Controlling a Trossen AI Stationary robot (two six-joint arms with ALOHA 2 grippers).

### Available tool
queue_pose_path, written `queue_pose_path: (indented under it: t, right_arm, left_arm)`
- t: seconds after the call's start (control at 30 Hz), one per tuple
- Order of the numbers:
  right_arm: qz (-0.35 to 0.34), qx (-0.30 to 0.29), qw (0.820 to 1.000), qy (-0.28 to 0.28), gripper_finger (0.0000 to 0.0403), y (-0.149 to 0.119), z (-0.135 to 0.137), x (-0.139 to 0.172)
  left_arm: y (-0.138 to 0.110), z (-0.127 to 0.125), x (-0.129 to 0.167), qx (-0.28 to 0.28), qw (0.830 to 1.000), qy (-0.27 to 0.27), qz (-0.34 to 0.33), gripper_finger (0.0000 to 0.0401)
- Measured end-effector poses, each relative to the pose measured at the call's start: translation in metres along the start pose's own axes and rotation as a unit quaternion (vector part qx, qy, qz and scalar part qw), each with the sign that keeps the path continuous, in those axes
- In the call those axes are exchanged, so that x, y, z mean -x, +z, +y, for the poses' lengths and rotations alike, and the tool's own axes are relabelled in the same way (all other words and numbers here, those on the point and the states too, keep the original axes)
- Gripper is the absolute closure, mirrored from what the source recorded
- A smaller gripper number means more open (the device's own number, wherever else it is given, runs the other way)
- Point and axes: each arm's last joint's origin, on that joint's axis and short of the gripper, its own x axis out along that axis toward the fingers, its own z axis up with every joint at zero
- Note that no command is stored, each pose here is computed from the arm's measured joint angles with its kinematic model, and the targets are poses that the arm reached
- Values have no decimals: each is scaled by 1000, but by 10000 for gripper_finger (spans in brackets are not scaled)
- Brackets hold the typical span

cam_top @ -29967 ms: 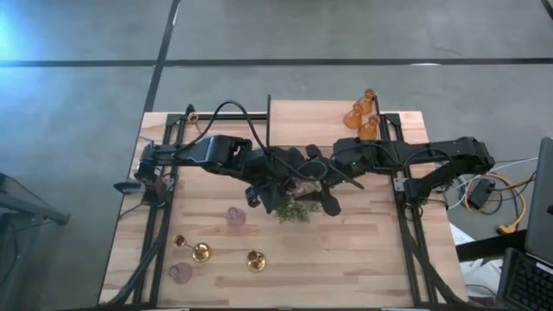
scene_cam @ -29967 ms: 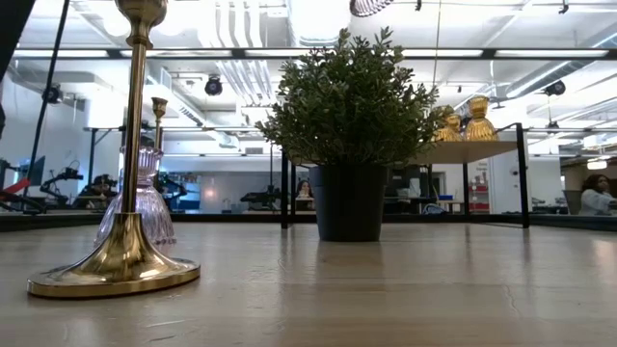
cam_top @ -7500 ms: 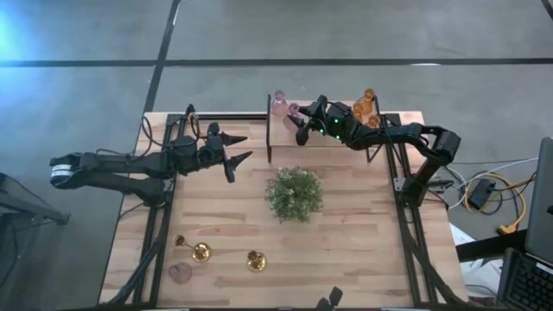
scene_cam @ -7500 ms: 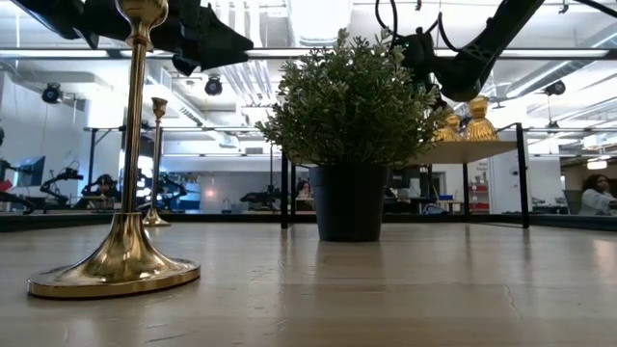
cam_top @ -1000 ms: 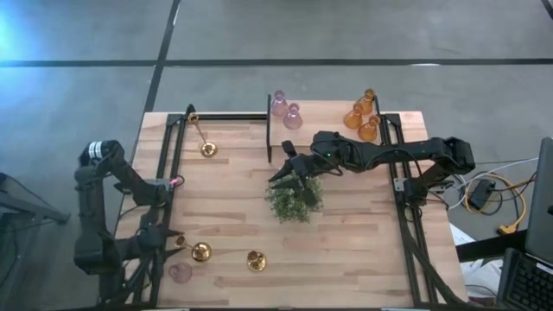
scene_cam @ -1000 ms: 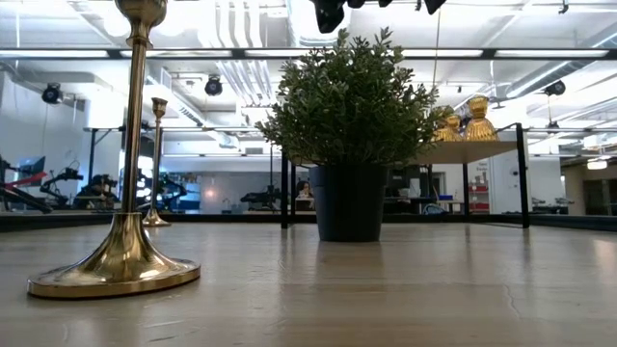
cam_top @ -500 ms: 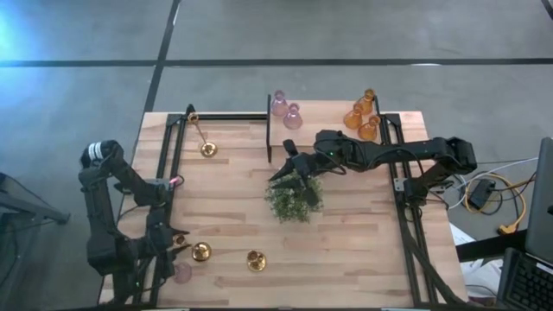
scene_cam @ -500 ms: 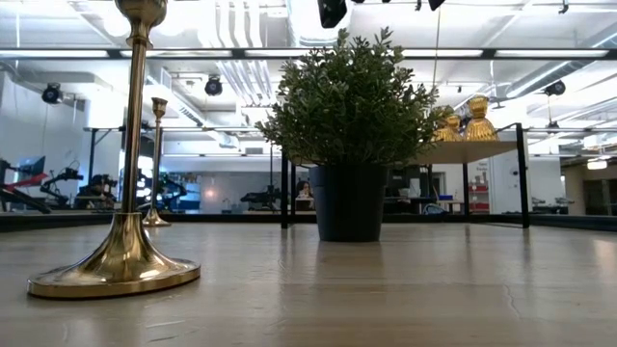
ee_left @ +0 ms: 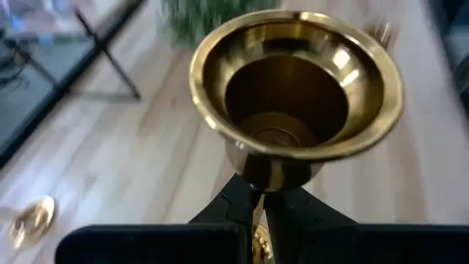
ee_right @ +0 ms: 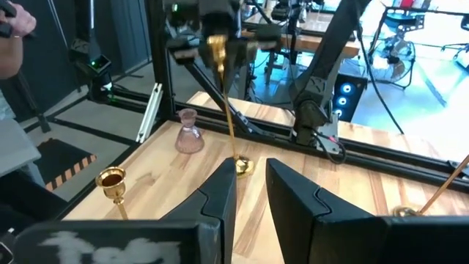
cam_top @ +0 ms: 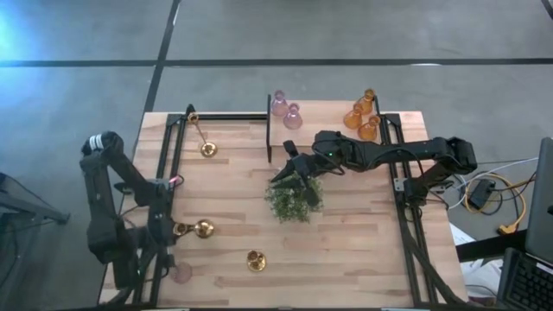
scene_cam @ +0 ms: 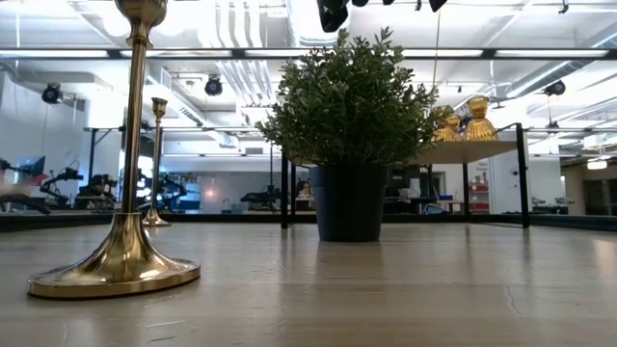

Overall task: Pick & Place candle stick holders
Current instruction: Put the large bottom left golden candle holder on the shelf

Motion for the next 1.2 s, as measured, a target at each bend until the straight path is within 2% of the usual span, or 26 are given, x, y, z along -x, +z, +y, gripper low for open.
queue_pose_path:
  t: [0.23, 0.4, 0.53, 0.73, 0.83, 0.97, 1.07, 1.2]
  right_arm:
    - [5, -2, 1000, 1, 326, -1, 0, 0]
    - [4, 0, 1000, 0, 324, 2, 1, 2]
    - [-9, 15, 1000, -2, 330, 12, 0, 3]
    - [-30, 45, 999, -6, 333, 28, -1, 6]
    - [-37, 57, 998, -8, 329, 33, -1, 7]
    - [-39, 63, 997, -9, 322, 35, -1, 7]
    - [-38, 68, 997, -9, 319, 35, -1, 7]
    - [-37, 69, 997, -20, 314, 35, -2, 7]
  left_arm:
    - [45, 38, 6, 65, 990, 22, -120, 380]
    - [73, 65, 12, 71, 979, 66, -180, 380]
    - [96, 77, 14, 68, 975, 101, -187, 380]
    - [135, 83, 3, 54, 974, 138, -173, 380]
    - [156, 87, -6, 40, 976, 129, -171, 380]
    - [182, 95, -17, 21, 978, 83, -191, 380]
    - [197, 105, -27, 12, 980, 48, -195, 380]
    - [211, 118, -41, 10, 982, 34, -186, 380]
